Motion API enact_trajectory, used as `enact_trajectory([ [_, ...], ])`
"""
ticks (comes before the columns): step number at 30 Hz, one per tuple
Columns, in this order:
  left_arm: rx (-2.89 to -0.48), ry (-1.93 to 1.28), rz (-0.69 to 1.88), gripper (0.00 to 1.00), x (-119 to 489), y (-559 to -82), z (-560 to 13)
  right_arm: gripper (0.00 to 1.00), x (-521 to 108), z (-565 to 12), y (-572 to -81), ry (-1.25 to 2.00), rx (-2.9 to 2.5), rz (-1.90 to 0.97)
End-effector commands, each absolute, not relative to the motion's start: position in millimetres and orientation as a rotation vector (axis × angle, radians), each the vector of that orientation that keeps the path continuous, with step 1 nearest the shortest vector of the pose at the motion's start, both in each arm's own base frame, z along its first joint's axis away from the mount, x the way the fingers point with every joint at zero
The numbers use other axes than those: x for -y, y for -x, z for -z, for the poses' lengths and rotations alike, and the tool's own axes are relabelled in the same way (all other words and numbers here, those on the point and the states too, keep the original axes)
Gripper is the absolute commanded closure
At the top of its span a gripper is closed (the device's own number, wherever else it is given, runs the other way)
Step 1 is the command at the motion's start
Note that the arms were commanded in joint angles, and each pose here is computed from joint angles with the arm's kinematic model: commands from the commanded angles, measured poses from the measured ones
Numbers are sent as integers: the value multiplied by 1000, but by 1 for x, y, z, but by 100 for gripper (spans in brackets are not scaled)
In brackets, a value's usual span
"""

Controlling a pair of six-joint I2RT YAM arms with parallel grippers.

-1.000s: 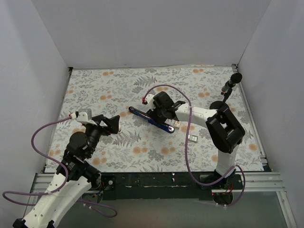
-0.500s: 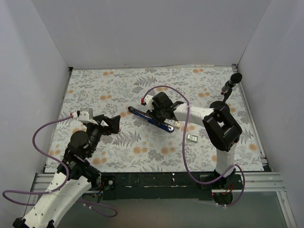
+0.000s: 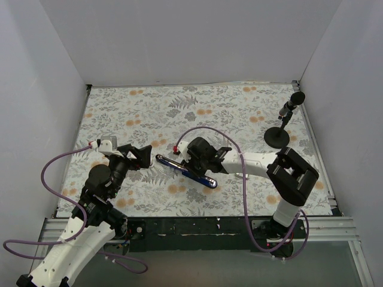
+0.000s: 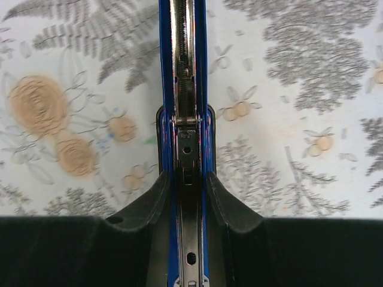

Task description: Load the staples into the stapler

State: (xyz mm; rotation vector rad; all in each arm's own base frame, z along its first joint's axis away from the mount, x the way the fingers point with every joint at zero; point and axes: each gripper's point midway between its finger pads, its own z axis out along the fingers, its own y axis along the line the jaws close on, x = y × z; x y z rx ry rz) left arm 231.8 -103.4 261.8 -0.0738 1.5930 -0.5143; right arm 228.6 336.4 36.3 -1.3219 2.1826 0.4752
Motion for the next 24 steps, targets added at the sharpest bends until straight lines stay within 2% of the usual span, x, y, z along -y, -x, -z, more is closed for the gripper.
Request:
enact_trajectory([
  [1, -1584, 67, 510, 10, 102, -232, -264, 78, -349, -45, -194, 1296, -2171, -557],
  [16, -1589, 76, 500, 10, 101, -233, -263, 77, -346, -37, -164, 1391, -2122, -601],
  [24, -1591, 79, 493, 10, 100, -234, -262, 78, -371, -38, -174, 1429, -2082, -597],
])
